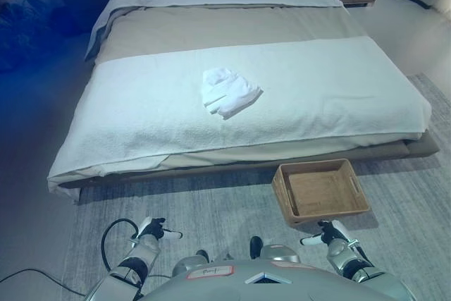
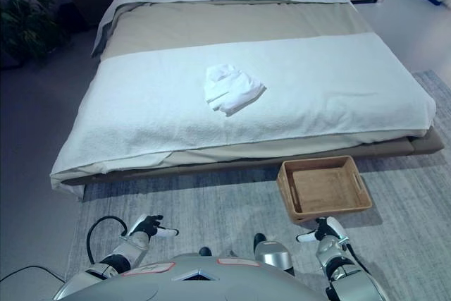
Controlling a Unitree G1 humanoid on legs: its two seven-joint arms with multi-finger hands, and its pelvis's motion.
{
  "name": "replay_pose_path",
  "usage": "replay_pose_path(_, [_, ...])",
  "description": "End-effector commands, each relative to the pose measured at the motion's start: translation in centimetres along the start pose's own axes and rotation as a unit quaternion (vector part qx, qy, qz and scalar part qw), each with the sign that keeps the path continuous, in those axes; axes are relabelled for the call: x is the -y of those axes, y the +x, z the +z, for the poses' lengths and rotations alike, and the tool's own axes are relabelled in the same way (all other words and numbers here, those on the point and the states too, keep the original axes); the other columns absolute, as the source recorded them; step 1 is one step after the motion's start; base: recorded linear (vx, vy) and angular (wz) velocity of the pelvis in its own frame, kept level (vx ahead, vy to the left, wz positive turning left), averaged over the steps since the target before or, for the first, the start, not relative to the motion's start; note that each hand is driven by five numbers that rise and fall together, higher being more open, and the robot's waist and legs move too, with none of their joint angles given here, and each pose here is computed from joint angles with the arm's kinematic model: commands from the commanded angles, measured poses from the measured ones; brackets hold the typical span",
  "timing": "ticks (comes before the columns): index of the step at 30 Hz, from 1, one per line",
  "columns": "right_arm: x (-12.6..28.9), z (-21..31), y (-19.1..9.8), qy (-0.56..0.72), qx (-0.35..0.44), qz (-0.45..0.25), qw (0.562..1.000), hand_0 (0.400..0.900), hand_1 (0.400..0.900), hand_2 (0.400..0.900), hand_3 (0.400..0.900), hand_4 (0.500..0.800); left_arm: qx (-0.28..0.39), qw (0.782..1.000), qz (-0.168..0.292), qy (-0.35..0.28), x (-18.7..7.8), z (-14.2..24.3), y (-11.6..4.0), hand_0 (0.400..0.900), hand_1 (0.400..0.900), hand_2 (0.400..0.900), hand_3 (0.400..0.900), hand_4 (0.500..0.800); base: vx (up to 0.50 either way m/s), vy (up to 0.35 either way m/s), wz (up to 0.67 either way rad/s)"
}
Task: Put the clothes on the bed into the basket.
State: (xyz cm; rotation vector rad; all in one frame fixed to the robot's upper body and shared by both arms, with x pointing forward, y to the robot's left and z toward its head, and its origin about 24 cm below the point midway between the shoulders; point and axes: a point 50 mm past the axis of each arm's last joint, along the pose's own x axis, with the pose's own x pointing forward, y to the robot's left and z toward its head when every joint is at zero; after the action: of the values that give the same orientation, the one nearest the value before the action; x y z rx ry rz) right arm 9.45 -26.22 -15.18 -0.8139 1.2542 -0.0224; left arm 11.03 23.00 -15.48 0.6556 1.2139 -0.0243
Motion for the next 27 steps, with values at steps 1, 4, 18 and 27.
replay_pose_path(1, [2.7, 1.6, 0.6, -0.024, 0.018, -0.041, 0.999, 0.9, 0.9, 0.9, 0.9, 0.8, 0.014, 0.999, 0.039, 0.002, -2.6, 1.9, 0.6, 0.9, 0.9, 0.9, 0.9, 0.8, 0.0, 0.0, 0.0])
replay_pose_path(4, [2.6, 1.6, 0.6, -0.025, 0.018, -0.04, 0.999, 0.9, 0.9, 0.9, 0.9, 0.8, 0.017, 0.999, 0.04, -0.001, -2.6, 2.0, 0.6, 0.9, 0.9, 0.9, 0.9, 0.8, 0.0, 0.0, 0.0])
replay_pose_path(18, [2.8, 1.4, 0.7, -0.028, 0.013, -0.04, 0.999, 0.9, 0.9, 0.9, 0.9, 0.8, 0.01, 0.999, 0.047, 0.003, -2.9, 1.6, 0.6, 0.9, 0.9, 0.9, 0.9, 0.8, 0.008, 0.016, -0.01])
replay_pose_path(27, [3.8, 2.5, 0.8, -0.03, 0.025, -0.046, 0.998, 0.9, 0.9, 0.9, 0.9, 0.8, 0.026, 0.998, 0.051, -0.012, -3.3, 2.8, 0.7, 0.9, 0.9, 0.9, 0.9, 0.8, 0.021, 0.13, -0.13])
